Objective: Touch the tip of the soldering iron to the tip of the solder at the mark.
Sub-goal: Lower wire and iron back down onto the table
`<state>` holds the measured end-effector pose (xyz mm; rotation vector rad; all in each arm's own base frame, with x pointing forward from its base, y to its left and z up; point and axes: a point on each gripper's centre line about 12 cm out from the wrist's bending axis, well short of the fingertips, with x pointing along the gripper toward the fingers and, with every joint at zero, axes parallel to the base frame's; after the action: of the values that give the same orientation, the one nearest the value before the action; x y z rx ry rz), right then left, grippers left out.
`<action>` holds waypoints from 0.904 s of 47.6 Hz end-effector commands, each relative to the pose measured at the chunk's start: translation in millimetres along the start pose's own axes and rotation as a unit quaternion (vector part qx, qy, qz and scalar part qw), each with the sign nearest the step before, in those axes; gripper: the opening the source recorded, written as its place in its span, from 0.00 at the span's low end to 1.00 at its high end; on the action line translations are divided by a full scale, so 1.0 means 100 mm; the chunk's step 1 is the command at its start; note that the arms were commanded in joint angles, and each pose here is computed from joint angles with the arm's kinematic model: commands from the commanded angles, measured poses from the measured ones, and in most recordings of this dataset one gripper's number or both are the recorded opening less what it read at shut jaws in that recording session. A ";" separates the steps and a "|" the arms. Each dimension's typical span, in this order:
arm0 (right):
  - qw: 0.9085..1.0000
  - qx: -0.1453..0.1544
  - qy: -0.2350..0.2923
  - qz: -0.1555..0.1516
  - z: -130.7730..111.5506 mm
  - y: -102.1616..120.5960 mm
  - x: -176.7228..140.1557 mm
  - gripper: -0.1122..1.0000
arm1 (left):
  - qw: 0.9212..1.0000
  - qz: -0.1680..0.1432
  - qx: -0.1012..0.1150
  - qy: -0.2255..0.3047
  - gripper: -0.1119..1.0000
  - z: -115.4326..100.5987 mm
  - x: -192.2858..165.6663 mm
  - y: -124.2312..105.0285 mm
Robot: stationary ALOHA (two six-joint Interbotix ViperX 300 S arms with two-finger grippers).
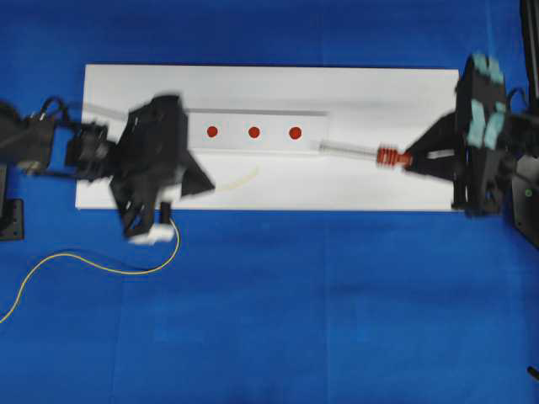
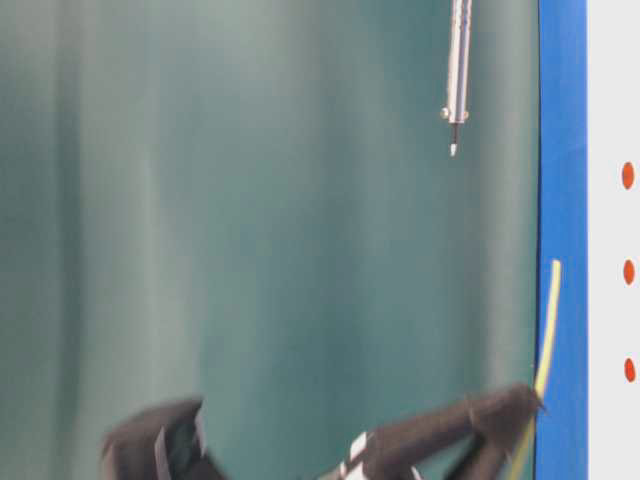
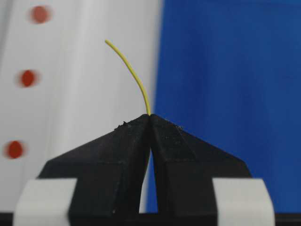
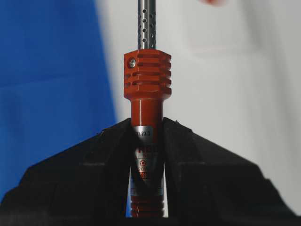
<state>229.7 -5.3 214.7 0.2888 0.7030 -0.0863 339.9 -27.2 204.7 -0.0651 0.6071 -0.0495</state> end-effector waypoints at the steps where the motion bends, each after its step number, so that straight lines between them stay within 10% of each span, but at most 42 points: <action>1: 0.999 -0.023 -0.020 0.043 0.04 0.25 -0.01 0.16 | 0.999 -0.034 0.013 -0.038 0.12 0.05 -0.13 -0.25; 18: 0.986 -0.095 -0.009 0.140 -0.28 0.93 0.35 0.16 | 0.982 -0.158 0.063 -0.081 0.12 -0.37 -0.26 -1.05; 43: 0.989 -0.074 0.067 0.107 -0.90 1.13 1.28 0.16 | 0.983 -0.157 0.095 0.011 0.12 -1.00 0.24 -1.16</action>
<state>282.2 126.8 90.2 0.2183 0.8303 0.1875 294.9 -147.2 111.7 0.0319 0.6346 -0.4101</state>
